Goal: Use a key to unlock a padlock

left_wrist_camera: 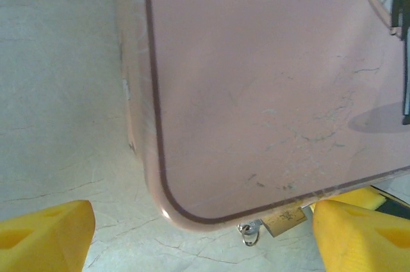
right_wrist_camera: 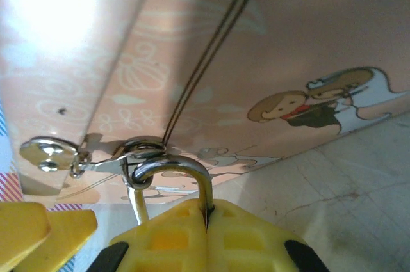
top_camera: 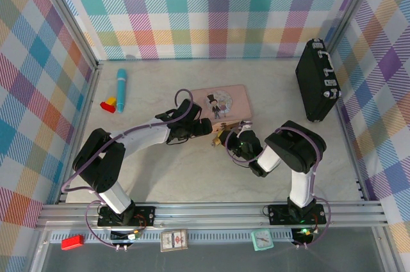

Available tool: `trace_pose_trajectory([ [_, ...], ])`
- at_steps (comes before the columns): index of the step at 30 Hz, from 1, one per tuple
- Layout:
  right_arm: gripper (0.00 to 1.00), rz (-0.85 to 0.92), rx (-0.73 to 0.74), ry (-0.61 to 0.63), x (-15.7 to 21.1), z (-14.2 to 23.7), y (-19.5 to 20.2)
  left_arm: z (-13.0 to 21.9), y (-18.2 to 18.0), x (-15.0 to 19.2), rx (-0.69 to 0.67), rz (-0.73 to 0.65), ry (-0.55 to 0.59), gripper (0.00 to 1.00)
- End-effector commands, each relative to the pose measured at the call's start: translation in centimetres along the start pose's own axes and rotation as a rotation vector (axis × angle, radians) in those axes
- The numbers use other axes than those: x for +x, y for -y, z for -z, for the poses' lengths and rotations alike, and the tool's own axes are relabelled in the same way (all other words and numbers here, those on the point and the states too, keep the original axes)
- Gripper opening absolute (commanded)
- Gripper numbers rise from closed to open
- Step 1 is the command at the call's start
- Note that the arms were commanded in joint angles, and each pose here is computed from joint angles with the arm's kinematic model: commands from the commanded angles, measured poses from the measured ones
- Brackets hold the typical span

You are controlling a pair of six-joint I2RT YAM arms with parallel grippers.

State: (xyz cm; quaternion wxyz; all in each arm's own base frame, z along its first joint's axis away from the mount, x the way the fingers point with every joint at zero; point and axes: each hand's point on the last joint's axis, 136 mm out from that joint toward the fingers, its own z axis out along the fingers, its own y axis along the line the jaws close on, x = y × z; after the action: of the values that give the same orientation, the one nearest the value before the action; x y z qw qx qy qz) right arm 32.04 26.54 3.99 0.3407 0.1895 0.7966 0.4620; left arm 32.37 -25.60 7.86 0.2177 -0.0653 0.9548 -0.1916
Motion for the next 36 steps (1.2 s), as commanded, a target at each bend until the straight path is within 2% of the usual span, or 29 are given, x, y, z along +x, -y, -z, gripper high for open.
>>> trace_pose_trajectory([
  [1,0.00,-0.103,-0.028,0.094,-2.1,0.3,-1.2,0.1,0.1,-0.1,0.008,0.020,0.023,0.87],
  [22,0.00,-0.314,-0.080,0.178,-4.1,0.4,-2.0,1.6,0.8,-1.3,0.051,0.023,0.094,0.90],
  [36,0.00,-0.368,-0.079,0.222,-5.6,1.4,-1.8,1.3,0.5,-1.0,0.043,0.024,0.083,0.91],
])
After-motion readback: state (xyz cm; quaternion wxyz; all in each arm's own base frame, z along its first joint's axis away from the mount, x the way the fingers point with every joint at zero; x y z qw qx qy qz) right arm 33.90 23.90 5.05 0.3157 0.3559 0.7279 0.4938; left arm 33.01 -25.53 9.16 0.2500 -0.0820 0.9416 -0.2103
